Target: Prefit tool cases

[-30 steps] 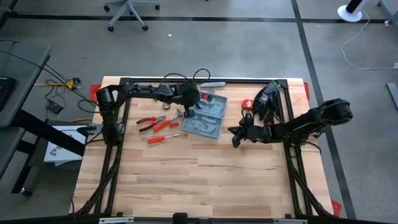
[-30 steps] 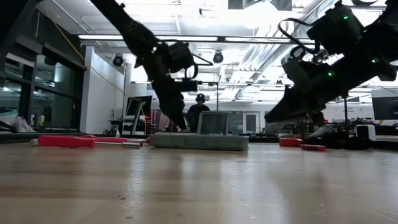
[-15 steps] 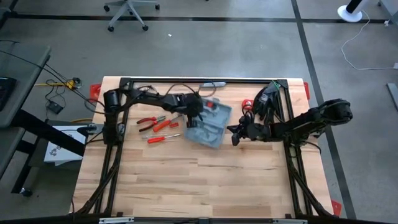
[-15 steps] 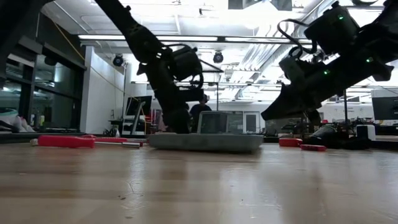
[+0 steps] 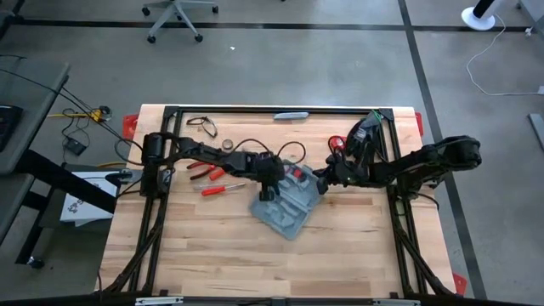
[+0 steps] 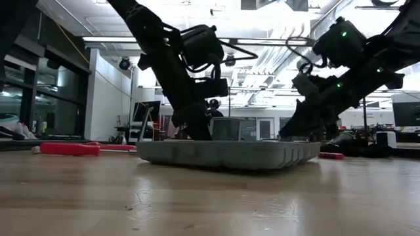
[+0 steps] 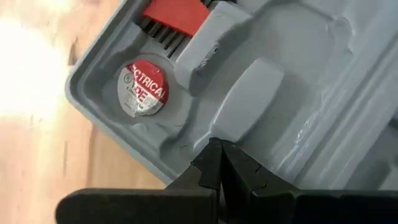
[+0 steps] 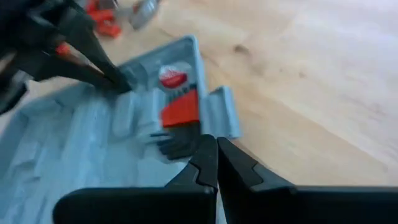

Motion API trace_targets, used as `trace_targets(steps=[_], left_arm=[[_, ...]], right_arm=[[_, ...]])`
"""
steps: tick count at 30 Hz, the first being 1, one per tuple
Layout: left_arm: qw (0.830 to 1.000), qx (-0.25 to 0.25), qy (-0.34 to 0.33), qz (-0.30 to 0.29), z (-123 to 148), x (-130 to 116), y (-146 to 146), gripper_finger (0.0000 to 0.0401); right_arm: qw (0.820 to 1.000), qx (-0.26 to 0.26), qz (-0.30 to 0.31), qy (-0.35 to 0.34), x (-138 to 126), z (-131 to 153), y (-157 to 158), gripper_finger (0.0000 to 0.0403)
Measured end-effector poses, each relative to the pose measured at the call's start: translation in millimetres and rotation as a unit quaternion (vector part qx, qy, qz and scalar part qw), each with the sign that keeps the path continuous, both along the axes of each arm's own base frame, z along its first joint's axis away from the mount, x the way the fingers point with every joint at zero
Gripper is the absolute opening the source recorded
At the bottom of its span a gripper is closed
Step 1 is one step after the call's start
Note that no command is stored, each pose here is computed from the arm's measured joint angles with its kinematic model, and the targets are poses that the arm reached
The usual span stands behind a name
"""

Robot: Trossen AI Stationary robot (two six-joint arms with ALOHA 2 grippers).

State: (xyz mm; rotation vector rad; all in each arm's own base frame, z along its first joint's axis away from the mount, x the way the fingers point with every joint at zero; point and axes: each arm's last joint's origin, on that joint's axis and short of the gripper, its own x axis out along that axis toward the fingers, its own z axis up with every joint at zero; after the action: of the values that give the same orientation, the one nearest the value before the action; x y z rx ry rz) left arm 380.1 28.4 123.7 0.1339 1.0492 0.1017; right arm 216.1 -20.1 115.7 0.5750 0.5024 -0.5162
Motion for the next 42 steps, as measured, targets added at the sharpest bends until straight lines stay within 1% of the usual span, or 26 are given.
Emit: trace_targets(steps=[4, 9, 11, 16, 20, 22, 25, 29, 33, 35, 38, 42], left_arm=[[1.0, 0.022, -0.01, 0.012, 0.6, 1.9, -5.4, 0.0], [0.999, 0.033, -0.01, 0.008, 7.0, -0.5, -2.4, 0.0], [0.999, 0.045, -0.012, -0.001, 13.6, -2.8, 0.2, 0.0], [0.995, 0.082, -0.054, -0.012, 44.1, -5.0, 11.2, 0.0], [0.992, 0.105, -0.068, -0.024, 51.9, -5.6, 26.3, 0.0], [0.99, 0.112, -0.08, -0.039, 54.1, -4.8, 35.8, 0.0], [0.988, 0.108, -0.097, -0.053, 52.1, -3.4, 54.3, 0.0], [0.987, 0.093, -0.114, -0.069, 52.9, -3.2, 75.9, 0.0], [0.983, 0.078, -0.133, -0.102, 57.0, 1.7, 87.6, 0.0], [0.981, 0.083, -0.138, -0.111, 56.7, 5.8, 92.6, 0.0], [0.982, 0.084, -0.124, -0.112, 45.4, 12.0, 100.6, 0.0], [0.992, 0.048, -0.063, -0.1, 19.4, 12.6, 103.9, 0.0]], right_arm=[[0.999, 0.029, 0.025, 0.015, -1.8, -3.0, -2.0, 0.0], [0.998, 0.044, 0.051, 0.013, -0.9, -3.2, 9.8, 0.0], [0.998, 0.044, 0.051, 0.012, -0.9, -3.2, 15.2, 0.0], [0.999, 0.034, 0.042, 0.006, -1.0, -2.5, 27.5, 0.0], [0.998, 0.028, 0.054, -0.008, 8.2, 6.9, 35.6, 0.0], [0.998, 0.026, 0.064, 0.0, 15.1, 10.9, 39.9, 0.0], [0.996, 0.02, 0.076, 0.039, 26.9, 9.8, 45.9, 0.0], [0.992, 0.017, 0.081, 0.092, 41.7, -2.6, 50.5, 0.0], [0.991, 0.02, 0.084, 0.106, 53.1, -12.1, 51.8, 0.0], [0.991, 0.02, 0.083, 0.107, 57.1, -13.9, 51.5, 0.0], [0.991, 0.021, 0.081, 0.108, 59.4, -14.3, 50.5, 0.0], [0.991, 0.017, 0.076, 0.113, 58.2, -13.7, 48.2, 0.0]])
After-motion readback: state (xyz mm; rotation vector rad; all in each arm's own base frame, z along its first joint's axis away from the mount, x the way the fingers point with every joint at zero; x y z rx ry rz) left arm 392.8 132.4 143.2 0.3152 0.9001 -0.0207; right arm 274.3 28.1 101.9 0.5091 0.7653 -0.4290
